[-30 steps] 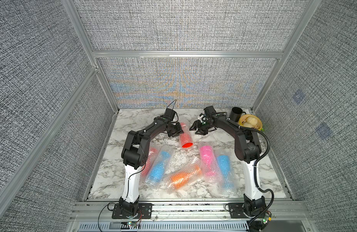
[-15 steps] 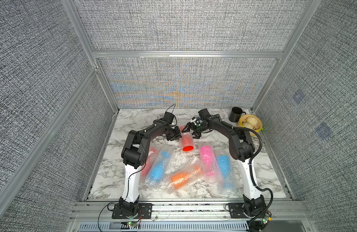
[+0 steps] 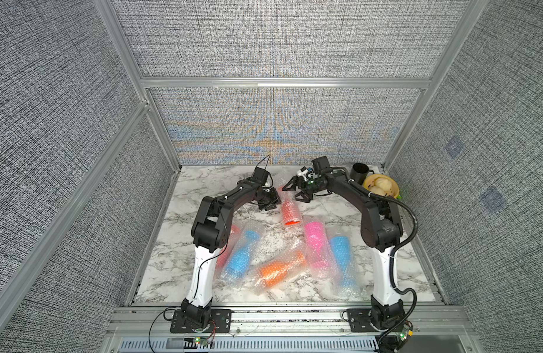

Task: Unpack wine glasses from bubble wrap
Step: Unwrap the bubble wrap at the center of the board.

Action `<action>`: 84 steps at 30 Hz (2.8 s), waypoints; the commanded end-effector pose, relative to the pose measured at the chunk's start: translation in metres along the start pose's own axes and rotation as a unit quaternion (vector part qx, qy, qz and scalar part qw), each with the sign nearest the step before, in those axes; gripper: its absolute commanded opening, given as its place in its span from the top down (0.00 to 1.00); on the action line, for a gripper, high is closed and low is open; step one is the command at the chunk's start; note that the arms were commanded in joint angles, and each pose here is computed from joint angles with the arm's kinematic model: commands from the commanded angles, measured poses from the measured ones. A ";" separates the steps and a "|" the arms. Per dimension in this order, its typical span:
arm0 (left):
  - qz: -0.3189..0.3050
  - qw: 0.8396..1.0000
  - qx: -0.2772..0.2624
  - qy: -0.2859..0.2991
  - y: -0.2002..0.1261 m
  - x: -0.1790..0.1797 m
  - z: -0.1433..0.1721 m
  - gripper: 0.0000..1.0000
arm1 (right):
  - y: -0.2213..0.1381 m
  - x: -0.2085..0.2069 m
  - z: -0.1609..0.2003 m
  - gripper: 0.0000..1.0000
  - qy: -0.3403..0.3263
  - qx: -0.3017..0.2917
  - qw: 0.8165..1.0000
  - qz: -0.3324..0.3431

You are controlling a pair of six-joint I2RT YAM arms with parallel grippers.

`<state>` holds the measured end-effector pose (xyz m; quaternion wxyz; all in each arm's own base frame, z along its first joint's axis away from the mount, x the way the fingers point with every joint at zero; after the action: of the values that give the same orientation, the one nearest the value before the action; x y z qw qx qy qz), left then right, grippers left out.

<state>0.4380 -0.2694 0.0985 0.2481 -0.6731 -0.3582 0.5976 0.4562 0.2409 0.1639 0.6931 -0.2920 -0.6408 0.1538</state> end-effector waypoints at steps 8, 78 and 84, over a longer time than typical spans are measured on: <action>-0.012 1.000 0.022 -0.011 0.008 0.017 -0.009 0.55 | -0.001 -0.028 -0.002 0.24 0.021 -0.009 0.999 0.031; -0.071 0.993 0.010 0.089 -0.058 -0.004 0.012 0.41 | 0.035 -0.009 0.008 0.43 0.039 -0.062 0.980 0.186; -0.063 0.994 0.022 0.086 -0.050 -0.003 0.011 0.41 | 0.042 -0.022 0.005 0.48 0.039 -0.059 0.976 0.206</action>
<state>0.4163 -0.2394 0.1403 0.3297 -0.6918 -0.3735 0.5226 0.4575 0.2651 0.1259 0.6595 -0.4547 -0.5541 0.2266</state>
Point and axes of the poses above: each gripper's point midway between its finger pads, its own y axis out along the fingers, its own x axis along the line the jaws close on, z = x × y, the point moved 6 cm from there along -y, back along the fingers, and after that the axes turned 8 degrees about y, right-handed, at the moved point
